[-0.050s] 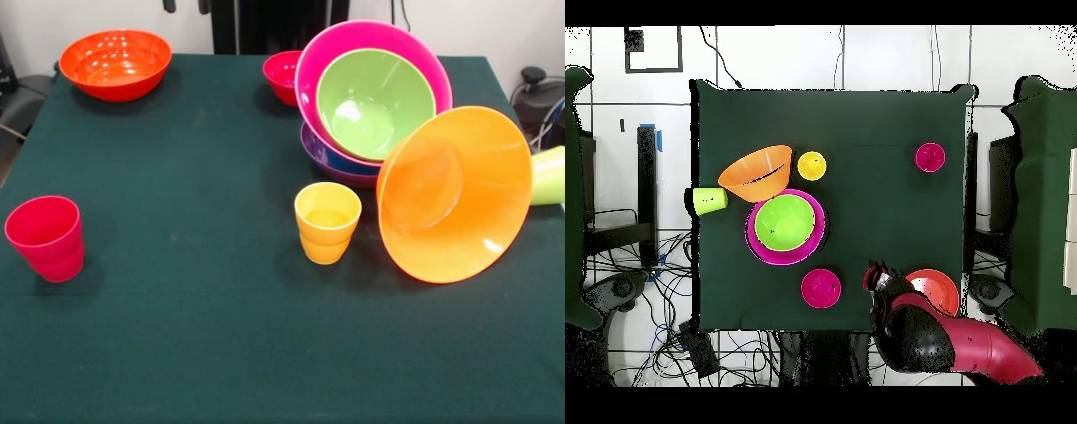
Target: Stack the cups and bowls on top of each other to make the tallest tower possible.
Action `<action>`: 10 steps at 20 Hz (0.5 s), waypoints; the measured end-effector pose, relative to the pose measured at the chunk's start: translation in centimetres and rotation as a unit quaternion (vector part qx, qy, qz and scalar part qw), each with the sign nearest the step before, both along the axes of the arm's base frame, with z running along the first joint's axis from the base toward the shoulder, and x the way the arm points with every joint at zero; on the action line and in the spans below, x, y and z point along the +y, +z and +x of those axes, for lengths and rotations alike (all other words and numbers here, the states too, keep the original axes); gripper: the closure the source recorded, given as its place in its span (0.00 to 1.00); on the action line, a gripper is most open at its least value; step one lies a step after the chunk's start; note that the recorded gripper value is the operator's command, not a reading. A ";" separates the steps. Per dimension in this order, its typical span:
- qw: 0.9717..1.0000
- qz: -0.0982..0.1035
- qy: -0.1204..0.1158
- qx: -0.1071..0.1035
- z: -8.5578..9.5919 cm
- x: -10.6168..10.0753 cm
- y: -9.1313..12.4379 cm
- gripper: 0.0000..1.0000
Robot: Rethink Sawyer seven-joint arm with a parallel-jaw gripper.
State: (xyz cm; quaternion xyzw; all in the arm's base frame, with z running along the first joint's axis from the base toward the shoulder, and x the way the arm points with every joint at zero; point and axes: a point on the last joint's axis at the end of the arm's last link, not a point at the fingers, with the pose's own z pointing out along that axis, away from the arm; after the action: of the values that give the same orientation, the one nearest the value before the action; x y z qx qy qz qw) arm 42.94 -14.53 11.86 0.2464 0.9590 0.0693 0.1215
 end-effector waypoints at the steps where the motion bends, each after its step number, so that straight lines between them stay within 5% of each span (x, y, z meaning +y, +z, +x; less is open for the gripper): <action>1: 1.000 0.003 0.000 0.000 -0.3 0.1 -0.4 0.00; 10: 1.000 0.024 0.007 0.010 -1.8 0.9 -2.6 0.00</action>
State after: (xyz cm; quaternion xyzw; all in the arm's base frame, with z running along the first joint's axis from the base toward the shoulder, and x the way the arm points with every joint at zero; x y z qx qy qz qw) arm 41.14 -13.60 9.28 0.2434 0.9598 0.0908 0.1060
